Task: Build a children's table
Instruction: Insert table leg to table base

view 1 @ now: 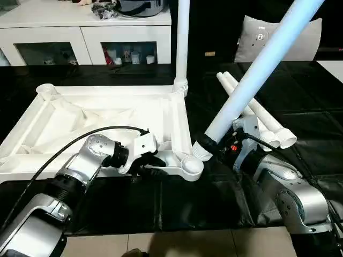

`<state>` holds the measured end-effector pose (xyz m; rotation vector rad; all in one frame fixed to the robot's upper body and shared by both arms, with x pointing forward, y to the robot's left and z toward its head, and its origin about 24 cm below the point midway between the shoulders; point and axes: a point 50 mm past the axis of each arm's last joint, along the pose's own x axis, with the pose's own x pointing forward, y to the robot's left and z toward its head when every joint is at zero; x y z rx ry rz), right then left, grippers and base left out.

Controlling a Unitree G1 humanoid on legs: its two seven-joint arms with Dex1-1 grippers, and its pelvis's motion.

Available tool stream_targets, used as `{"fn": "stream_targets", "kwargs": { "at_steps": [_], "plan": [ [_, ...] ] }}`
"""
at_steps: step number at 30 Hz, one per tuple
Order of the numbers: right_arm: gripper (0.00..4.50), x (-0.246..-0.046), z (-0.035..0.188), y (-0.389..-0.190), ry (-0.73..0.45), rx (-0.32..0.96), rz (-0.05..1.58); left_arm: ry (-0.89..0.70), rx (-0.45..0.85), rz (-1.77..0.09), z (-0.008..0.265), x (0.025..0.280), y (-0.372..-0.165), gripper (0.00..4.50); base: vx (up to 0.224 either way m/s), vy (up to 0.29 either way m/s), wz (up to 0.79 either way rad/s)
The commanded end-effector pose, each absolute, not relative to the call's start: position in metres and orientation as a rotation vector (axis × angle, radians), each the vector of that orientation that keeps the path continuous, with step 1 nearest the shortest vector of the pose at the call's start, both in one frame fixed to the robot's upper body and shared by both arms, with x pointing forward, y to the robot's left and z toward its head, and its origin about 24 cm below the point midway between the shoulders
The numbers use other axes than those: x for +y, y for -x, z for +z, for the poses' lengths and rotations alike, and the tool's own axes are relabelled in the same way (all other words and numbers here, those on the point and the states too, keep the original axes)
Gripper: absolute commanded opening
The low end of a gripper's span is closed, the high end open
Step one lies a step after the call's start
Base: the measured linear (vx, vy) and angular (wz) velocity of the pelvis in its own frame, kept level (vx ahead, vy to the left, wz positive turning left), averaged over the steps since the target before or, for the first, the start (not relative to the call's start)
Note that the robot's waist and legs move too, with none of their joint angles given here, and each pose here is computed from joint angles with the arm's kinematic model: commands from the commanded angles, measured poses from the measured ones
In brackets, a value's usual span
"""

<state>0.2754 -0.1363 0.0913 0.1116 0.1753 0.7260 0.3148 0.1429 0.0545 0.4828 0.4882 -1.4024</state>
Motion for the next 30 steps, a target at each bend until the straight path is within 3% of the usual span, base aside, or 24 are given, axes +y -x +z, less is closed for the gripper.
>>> {"fn": "stream_targets", "kwargs": {
  "at_steps": [1, 9, 11, 15, 22, 30],
  "plan": [
    [1.93, -0.134, 0.096, -0.274, -0.092, 0.144, 0.751, -0.503, 0.469, -1.404, 0.060, 0.144, -0.319, 1.26, 0.000, 0.000, 0.00],
    [1.93, -0.133, 0.096, -0.274, -0.082, 0.153, 0.768, -0.495, 0.463, -1.423, 0.058, 0.143, -0.317, 0.62, 0.000, 0.000, 0.00],
    [1.93, -0.131, 0.098, -0.274, -0.090, 0.158, 0.789, -0.485, 0.458, -1.427, 0.057, 0.142, -0.317, 0.27, 0.000, 0.000, 0.00],
    [1.93, -0.125, 0.100, -0.272, -0.116, 0.187, 0.854, -0.474, 0.442, -1.439, 0.056, 0.140, -0.314, 0.08, 0.000, 0.000, 0.00],
    [1.93, -0.127, 0.085, -0.271, -0.015, 0.319, 0.902, -0.444, 0.393, -1.498, 0.056, 0.133, -0.303, 0.00, 0.000, 0.000, 0.00],
    [1.93, -0.122, 0.080, -0.275, -0.008, 0.379, 0.936, -0.532, 0.387, -1.511, 0.052, 0.131, -0.298, 0.00, 0.000, 0.000, 0.00]
  ]
}}
